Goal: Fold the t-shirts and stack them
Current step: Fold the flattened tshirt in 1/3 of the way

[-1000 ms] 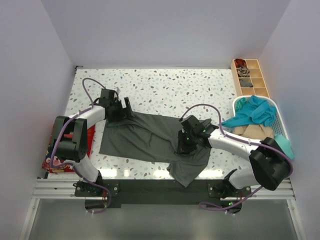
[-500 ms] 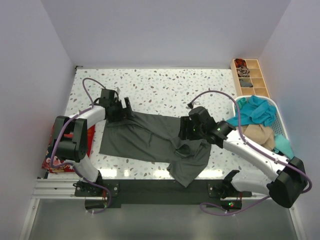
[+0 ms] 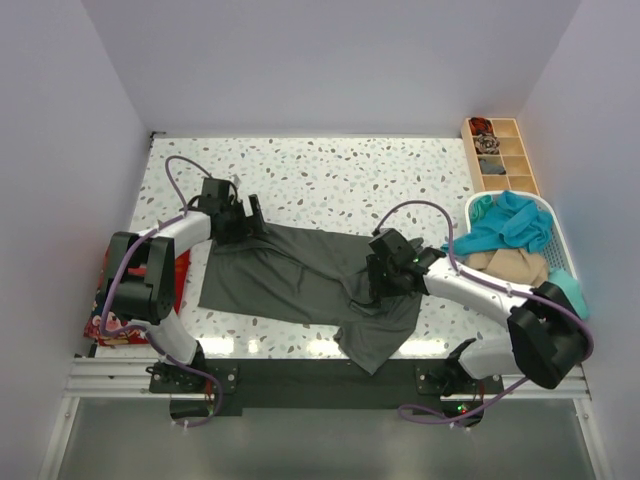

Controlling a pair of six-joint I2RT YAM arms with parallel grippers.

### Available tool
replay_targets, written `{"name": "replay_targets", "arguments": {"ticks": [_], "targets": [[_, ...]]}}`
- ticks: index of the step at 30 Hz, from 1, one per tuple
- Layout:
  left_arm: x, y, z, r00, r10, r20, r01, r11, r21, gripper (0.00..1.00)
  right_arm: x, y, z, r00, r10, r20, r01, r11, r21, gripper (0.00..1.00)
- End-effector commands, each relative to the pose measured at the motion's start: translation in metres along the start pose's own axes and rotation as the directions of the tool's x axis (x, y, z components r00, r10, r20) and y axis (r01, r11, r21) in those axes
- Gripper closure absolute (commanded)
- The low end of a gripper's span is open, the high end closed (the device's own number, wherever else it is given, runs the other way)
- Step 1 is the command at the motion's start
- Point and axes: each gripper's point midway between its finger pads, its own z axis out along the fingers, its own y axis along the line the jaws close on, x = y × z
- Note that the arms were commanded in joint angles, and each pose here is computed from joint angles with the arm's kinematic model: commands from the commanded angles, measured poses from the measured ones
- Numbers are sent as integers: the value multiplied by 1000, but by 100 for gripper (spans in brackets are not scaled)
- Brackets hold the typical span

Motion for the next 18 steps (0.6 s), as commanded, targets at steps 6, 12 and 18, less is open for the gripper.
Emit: {"name": "replay_targets", "arguments": {"ticks": [6, 12, 18], "targets": [[-8, -3, 1, 1000, 22, 21, -22, 1000, 1, 0, 32, 26, -8, 995, 24, -93, -40, 985, -167, 57], [-9, -1, 0, 999, 23, 22, -23, 1000, -14, 0, 43, 28, -1, 987, 12, -159, -39, 984, -172, 55], [-17, 0, -11, 998, 32, 48, -30, 999, -38, 0, -24, 22, -33, 996, -19, 82, 26, 996, -85, 46]]}}
